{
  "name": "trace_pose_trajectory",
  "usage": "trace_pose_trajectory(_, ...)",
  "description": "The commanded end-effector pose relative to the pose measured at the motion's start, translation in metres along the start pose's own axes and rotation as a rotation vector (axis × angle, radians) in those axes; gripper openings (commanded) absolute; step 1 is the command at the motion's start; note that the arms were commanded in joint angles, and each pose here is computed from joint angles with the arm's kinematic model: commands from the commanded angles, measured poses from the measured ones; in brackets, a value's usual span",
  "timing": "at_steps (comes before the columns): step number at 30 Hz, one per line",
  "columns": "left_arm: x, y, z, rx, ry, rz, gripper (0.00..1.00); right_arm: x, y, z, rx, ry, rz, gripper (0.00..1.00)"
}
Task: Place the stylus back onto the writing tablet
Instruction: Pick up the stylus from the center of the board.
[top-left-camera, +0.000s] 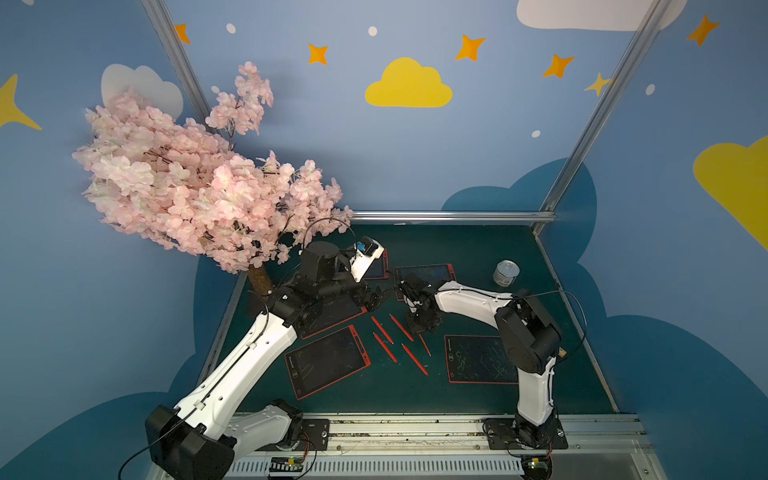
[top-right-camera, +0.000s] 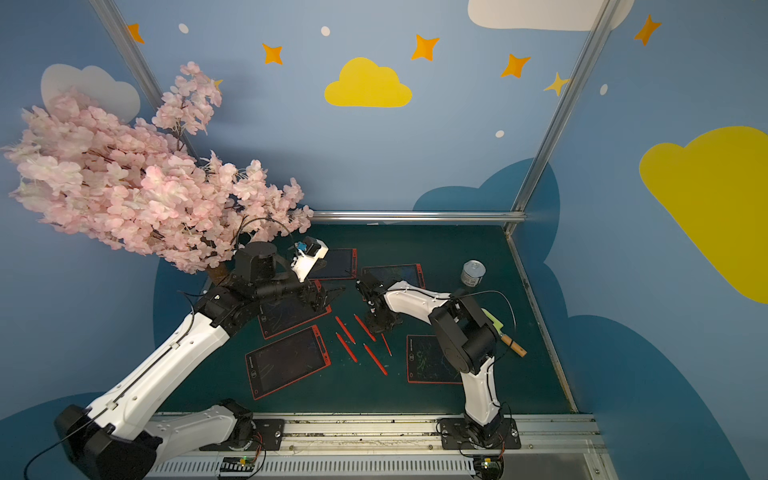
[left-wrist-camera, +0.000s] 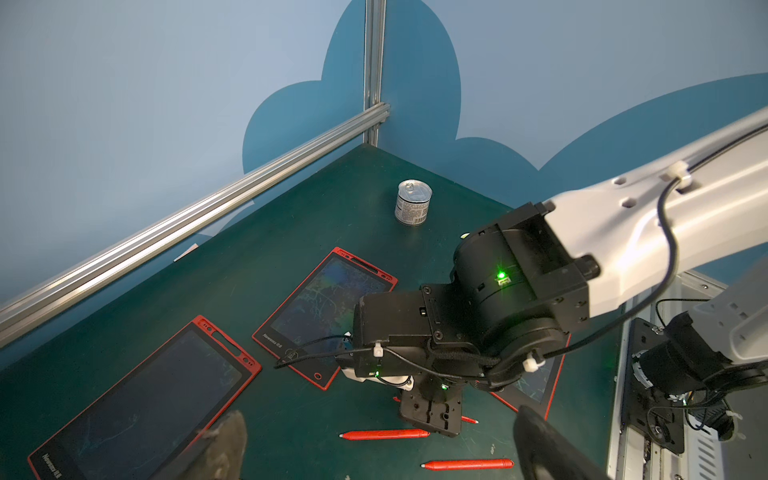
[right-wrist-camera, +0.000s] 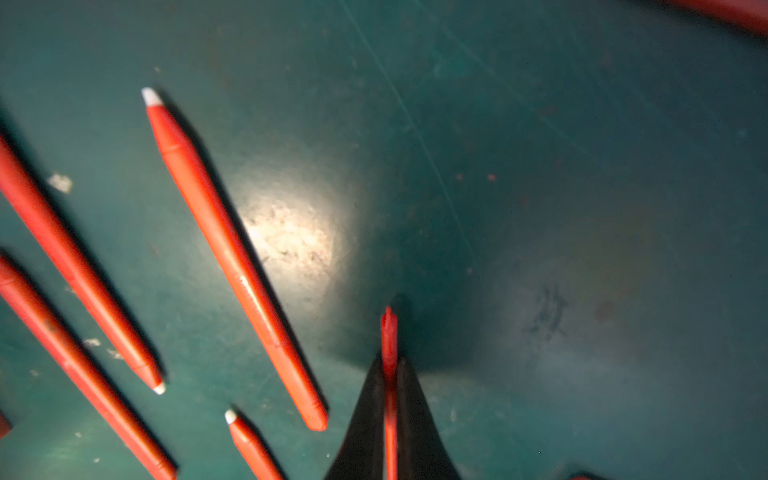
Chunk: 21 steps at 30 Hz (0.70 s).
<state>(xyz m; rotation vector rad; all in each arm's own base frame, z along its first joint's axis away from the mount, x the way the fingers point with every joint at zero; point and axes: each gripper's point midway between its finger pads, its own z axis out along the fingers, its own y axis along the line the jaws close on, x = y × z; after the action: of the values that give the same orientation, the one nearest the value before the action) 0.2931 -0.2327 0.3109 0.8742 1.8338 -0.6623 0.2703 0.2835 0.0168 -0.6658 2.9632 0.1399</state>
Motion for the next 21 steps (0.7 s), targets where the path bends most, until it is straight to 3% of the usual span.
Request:
trace_pose_trajectory(1, -0.001, -0.002, 0.002, 0.013, -0.01, -0.006, 0.99, 0.016, -0.007, 0.018, 0.037, 0.068, 0.007, 0.07)
trace_pose_trajectory(12, 0.0, 0.002, 0.01, 0.005, -0.004, -0.064, 0.99, 0.008, -0.022, -0.022, -0.052, -0.027, 0.104, 0.01)
trace_pose_trajectory(18, 0.005, 0.004, 0.026, 0.022, 0.035, -0.179, 0.99, 0.009, -0.042, -0.065, -0.199, -0.127, 0.205, 0.02)
trace_pose_trajectory(21, 0.007, -0.005, 0.038, 0.096, 0.034, -0.246, 0.99, 0.014, -0.052, -0.089, -0.262, -0.184, 0.234, 0.01)
